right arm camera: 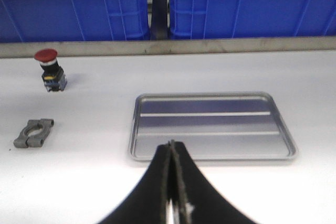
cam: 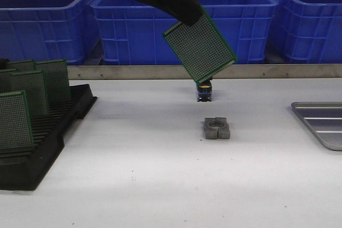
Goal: Place circuit board on tray
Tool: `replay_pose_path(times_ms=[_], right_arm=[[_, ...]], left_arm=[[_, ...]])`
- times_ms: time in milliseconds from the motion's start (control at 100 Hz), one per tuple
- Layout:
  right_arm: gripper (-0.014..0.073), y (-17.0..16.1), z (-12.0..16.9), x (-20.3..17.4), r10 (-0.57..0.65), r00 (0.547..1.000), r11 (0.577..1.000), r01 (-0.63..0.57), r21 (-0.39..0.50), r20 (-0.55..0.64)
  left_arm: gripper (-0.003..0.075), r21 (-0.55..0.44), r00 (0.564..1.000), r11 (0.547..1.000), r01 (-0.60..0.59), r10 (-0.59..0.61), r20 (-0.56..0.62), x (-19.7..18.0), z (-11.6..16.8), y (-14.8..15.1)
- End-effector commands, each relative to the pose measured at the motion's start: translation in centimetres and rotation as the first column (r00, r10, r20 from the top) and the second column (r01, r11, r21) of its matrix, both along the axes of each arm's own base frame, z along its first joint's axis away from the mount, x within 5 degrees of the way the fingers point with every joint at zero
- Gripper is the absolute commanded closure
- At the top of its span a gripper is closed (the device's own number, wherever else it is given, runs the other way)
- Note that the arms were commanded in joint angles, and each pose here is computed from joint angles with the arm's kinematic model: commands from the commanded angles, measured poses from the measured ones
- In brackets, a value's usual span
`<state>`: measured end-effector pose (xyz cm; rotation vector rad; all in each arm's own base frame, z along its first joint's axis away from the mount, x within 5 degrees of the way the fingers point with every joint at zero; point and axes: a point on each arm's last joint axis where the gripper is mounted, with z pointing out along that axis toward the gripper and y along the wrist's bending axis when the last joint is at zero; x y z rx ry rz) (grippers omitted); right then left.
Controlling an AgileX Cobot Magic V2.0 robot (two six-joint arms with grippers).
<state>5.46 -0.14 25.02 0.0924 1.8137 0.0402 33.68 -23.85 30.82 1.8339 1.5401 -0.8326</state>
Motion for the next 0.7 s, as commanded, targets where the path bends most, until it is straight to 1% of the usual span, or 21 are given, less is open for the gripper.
replay_pose_path(times_ms=[0, 90, 210, 310, 350, 380, 390, 400, 420, 430, 490, 500, 510, 520, 530, 580, 650, 660, 670, 680, 690], right_arm=[[0.0656, 0.1, 3.0, 0.8, 0.009, 0.999, 0.999, -0.008, 0.038, -0.041], [0.0656, 0.4, 4.3, 2.2, 0.031, 0.988, 0.998, -0.022, 0.062, -0.154], [0.0625, 0.7, 6.1, 4.5, 0.072, 0.978, 0.996, -0.06, 0.07, -0.195], [0.0511, 1.2, 6.9, 6.6, 0.15, 0.969, 0.989, -0.15, 0.015, -0.196], [0.0428, 1.7, 6.9, 7.6, 0.193, 0.959, 0.981, -0.193, 0.02, -0.21], [0.0391, 2.0, 7.0, 8.1, 0.233, 0.949, 0.971, -0.238, 0.003, -0.214], [0.0367, 2.1, 6.9, 8.4, 0.239, 0.945, 0.97, -0.241, 0.019, -0.224], [0.0356, 2.3, 7.0, 8.5, 0.258, 0.94, 0.964, -0.264, 0.003, -0.222], [0.0322, 2.6, 6.9, 9.0, 0.284, 0.93, 0.958, -0.288, 0.017, -0.232], [0.0302, 2.7, 6.9, 9.1, 0.3, 0.925, 0.951, -0.308, 0.003, -0.234], [0.0237, 3.8, 6.6, 10.3, 0.379, 0.892, 0.922, -0.385, 0.026, -0.247], [0.0225, 3.9, 6.6, 10.4, 0.396, 0.884, 0.914, -0.405, 0.014, -0.249], [0.0221, 4.1, 6.5, 10.7, 0.408, 0.877, 0.91, -0.414, 0.032, -0.253], [0.0217, 4.3, 6.5, 10.9, 0.424, 0.869, 0.901, -0.434, 0.019, -0.253], [0.0211, 4.5, 6.3, 11.1, 0.43, 0.865, 0.899, -0.436, 0.037, -0.26], [0.0203, 5.5, 6.1, 12.0, 0.5, 0.828, 0.86, -0.508, 0.036, -0.256], [0.0203, 6.8, 5.8, 13.2, 0.585, 0.77, 0.796, -0.605, -0.002, -0.256], [0.0203, 7.0, 5.8, 13.3, 0.599, 0.759, 0.781, -0.624, -0.026, -0.255], [0.0203, 7.2, 5.7, 13.6, 0.602, 0.755, 0.78, -0.626, -0.012, -0.259], [0.0203, 7.4, 5.7, 13.7, 0.619, 0.743, 0.76, -0.648, -0.044, -0.255], [0.0203, 7.6, 5.6, 13.9, 0.628, 0.733, 0.75, -0.66, -0.048, -0.261]], left_arm=[[0.074, -0.107, 0.999, 0.993, 0.047, -0.046, 0.01, -1.8, 3.9, -0.1], [0.074, -0.107, 0.999, 0.993, 0.047, -0.046, 0.01, -1.8, 3.9, -0.1], [0.074, -0.107, 0.999, 0.993, 0.047, -0.046, 0.01, -1.8, 3.9, -0.1], [0.074, -0.107, 0.999, 0.993, 0.047, -0.046, 0.01, -1.8, 3.9, -0.1], [0.074, -0.107, 0.999, 0.993, 0.047, -0.046, 0.01, -1.8, 3.9, -0.1], [0.074, -0.107, 0.999, 0.993, 0.047, -0.046, 0.01, -1.8, 3.9, -0.1], [0.074, -0.107, 0.999, 0.993, 0.047, -0.046, 0.01, -1.8, 3.9, -0.1], [0.074, -0.107, 0.999, 0.993, 0.047, -0.046, 0.01, -1.8, 3.9, -0.1], [0.074, -0.107, 0.999, 0.993, 0.047, -0.046, 0.01, -1.8, 3.9, -0.1], [0.074, -0.107, 0.999, 0.993, 0.047, -0.046, 0.01, -1.8, 3.9, -0.1], [0.074, -0.107, 0.999, 0.993, 0.047, -0.046, 0.01, -1.8, 3.9, -0.1], [0.074, -0.107, 0.999, 0.993, 0.047, -0.046, 0.01, -1.8, 3.9, -0.1], [0.074, -0.107, 0.999, 0.993, 0.047, -0.046, 0.01, -1.8, 3.9, -0.1], [0.074, -0.107, 0.999, 0.993, 0.047, -0.046, 0.01, -1.8, 3.9, -0.1], [0.074, -0.107, 0.999, 0.993, 0.047, -0.046, 0.01, -1.8, 3.9, -0.1], [0.074, -0.107, 0.999, 0.993, 0.047, -0.046, 0.01, -1.8, 3.9, -0.1], [0.074, -0.107, 0.999, 0.993, 0.047, -0.046, 0.01, -1.8, 3.9, -0.1], [0.074, -0.107, 0.999, 0.993, 0.047, -0.046, 0.01, -1.8, 3.9, -0.1], [0.074, -0.107, 0.999, 0.993, 0.047, -0.046, 0.01, -1.8, 3.9, -0.1], [0.074, -0.107, 0.999, 0.993, 0.047, -0.046, 0.01, -1.8, 3.9, -0.1], [0.074, -0.107, 0.999, 0.993, 0.047, -0.046, 0.01, -1.8, 3.9, -0.1]])
